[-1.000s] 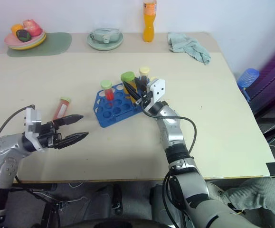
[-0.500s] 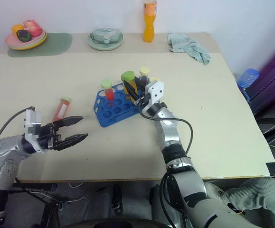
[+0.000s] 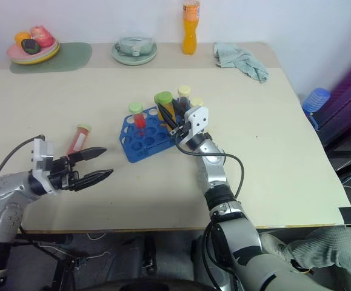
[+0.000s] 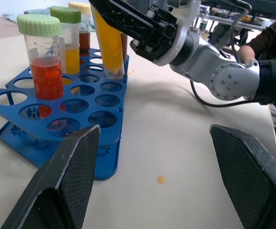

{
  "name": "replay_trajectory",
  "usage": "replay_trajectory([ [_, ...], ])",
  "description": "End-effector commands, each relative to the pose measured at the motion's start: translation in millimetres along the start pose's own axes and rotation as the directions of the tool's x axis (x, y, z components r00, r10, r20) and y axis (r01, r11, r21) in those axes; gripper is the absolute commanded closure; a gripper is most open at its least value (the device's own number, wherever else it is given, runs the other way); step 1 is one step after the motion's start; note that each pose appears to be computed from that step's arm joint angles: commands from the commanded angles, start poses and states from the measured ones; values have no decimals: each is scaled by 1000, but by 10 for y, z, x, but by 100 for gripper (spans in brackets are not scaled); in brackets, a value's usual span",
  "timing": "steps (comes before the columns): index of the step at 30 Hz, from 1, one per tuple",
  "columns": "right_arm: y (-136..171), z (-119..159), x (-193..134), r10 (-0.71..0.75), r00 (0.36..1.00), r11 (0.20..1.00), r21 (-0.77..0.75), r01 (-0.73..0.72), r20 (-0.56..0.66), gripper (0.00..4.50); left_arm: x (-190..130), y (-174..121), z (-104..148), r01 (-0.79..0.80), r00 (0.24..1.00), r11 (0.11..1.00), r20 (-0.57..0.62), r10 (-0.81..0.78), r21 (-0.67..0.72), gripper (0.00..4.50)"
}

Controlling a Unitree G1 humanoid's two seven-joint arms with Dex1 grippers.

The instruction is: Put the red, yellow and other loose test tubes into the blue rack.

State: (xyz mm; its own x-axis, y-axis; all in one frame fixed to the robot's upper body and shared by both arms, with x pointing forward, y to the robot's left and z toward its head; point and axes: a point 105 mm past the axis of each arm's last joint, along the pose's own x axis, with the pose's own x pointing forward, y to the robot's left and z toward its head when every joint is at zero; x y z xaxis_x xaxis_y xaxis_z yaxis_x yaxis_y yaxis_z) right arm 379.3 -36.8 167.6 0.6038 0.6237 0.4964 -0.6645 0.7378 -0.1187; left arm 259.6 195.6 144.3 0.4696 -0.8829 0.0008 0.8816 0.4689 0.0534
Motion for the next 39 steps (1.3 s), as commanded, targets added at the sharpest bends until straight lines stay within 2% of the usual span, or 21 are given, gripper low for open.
replay_trajectory([
  [1, -32, -131, -101, -33, 998, 999, 25, 34, -46, 366, -4, -5, 121, 9, 1000, 999, 19, -10, 45, 73],
  [18, 11, -172, -140, -12, 998, 1000, 4, 12, -65, 366, 58, -10, 149, 16, 1000, 999, 26, -17, 47, 73],
  [29, -75, -174, -120, -46, 997, 999, -7, 46, -65, 366, 25, -4, 130, 6, 1000, 999, 24, -7, 47, 73],
  [39, -30, -123, -160, -38, 999, 996, 77, 39, -7, 366, 15, 1, 104, 6, 1000, 999, 27, -7, 43, 73],
])
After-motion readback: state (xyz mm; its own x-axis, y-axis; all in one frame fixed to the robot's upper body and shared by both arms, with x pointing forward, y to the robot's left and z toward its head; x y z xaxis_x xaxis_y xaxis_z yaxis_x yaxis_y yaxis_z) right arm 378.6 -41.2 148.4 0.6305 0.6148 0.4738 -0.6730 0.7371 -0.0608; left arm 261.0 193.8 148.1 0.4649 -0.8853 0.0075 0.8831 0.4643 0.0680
